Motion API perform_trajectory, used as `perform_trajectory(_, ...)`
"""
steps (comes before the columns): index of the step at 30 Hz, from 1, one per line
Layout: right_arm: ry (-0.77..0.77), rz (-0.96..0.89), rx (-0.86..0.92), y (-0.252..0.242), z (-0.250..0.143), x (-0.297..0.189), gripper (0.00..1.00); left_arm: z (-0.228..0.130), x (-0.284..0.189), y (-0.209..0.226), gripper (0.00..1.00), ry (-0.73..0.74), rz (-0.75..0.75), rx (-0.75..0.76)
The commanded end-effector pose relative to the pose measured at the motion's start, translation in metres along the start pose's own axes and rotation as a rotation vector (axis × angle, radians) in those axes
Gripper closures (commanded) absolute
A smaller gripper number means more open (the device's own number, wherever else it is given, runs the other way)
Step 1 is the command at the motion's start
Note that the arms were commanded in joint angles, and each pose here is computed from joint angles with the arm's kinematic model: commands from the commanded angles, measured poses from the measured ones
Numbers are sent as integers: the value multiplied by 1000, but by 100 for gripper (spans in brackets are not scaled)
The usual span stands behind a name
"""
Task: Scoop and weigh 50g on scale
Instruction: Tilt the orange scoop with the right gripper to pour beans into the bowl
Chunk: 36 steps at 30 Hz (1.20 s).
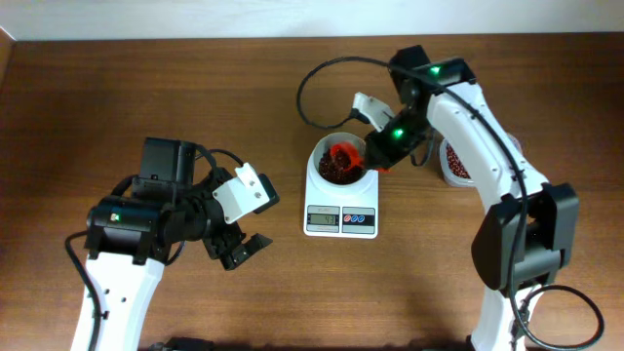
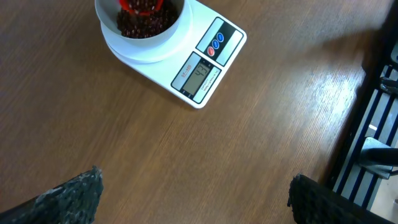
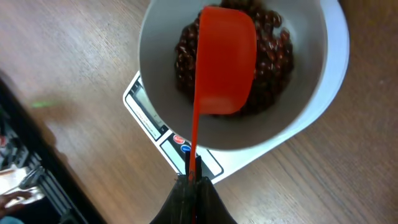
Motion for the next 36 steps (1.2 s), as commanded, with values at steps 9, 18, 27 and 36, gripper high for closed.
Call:
perform_trajectory(9,3,-138,-25,11,12,-32,96,0,1,1,1,-7,-14,11)
perform_trajectory(18,-4,-104,-31,20,13,-38,96,0,1,1,1,-7,-14,11)
perform_trajectory(27,-24,-84,-42,23,15,-39,96,0,1,1,1,-7,-14,11)
perform_trajectory(36,-40,-60,-43,25,16,-39,96,0,1,1,1,-7,-14,11)
Point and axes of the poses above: each gripper's point midway between its finger pads, its own x axis out along the fingers, its own y axis along the line the jaws close on, z = x × y, the point moved 8 cm from there along -x, back along the fingers, and after that the axes turned 13 degrees about -x, right-handed, at the moved point
